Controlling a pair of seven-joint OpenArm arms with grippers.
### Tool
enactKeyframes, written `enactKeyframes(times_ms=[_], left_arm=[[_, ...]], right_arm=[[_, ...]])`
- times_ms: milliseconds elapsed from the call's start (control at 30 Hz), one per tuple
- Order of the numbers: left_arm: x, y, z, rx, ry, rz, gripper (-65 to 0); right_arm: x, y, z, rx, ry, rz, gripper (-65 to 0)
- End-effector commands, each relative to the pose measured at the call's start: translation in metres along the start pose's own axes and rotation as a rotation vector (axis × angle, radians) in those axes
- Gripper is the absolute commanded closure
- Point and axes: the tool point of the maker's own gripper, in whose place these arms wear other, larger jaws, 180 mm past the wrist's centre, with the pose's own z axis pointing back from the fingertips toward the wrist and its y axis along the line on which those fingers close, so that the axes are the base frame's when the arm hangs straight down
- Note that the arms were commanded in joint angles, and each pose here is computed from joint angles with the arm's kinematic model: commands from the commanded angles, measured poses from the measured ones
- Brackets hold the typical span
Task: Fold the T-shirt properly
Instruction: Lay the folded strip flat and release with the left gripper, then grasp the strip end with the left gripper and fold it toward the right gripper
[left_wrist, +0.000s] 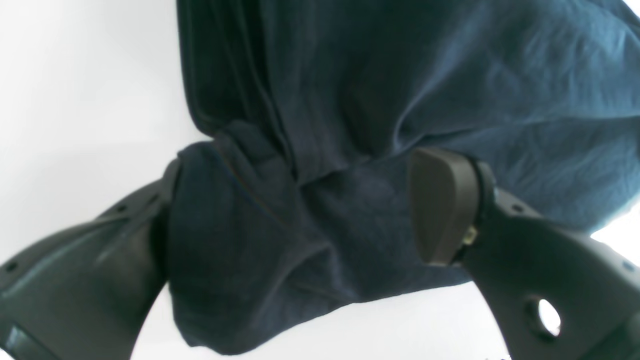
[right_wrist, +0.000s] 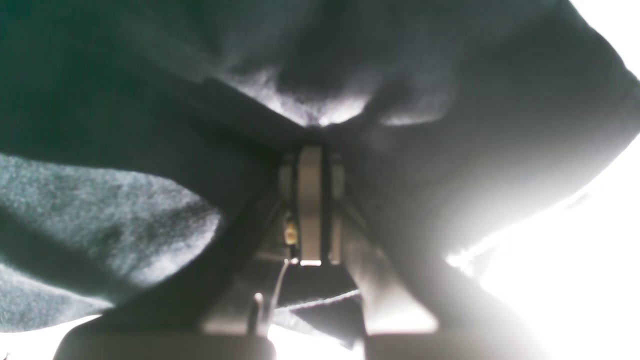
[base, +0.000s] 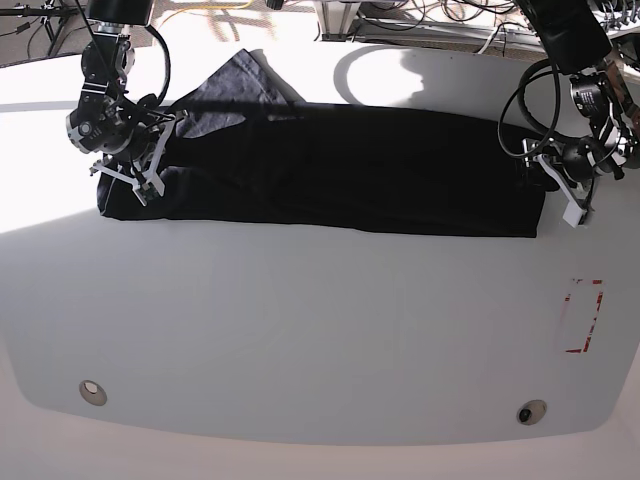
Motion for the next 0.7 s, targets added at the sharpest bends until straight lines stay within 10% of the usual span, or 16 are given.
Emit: enactKeyframes(times_ms=[0, 367, 667], left_arm=[[0.006, 0.001, 0.003, 0.006, -0.011, -0.014, -50.8], [0.005, -0.002, -0.007, -0.021, -0.022, 0.002, -4.9], [0.023, -0.025, 0.003, 0.000, -0.098, -0.098, -0.4]], right_arm=[[0.007, -0.008, 0.005, -0.021, -0.022, 0.009, -1.6], [0.008, -0.008, 0.004, -0.021, -0.023, 0.008, -1.6], [0.008, -0.008, 0.004, -0.021, -0.023, 0.008, -1.6]])
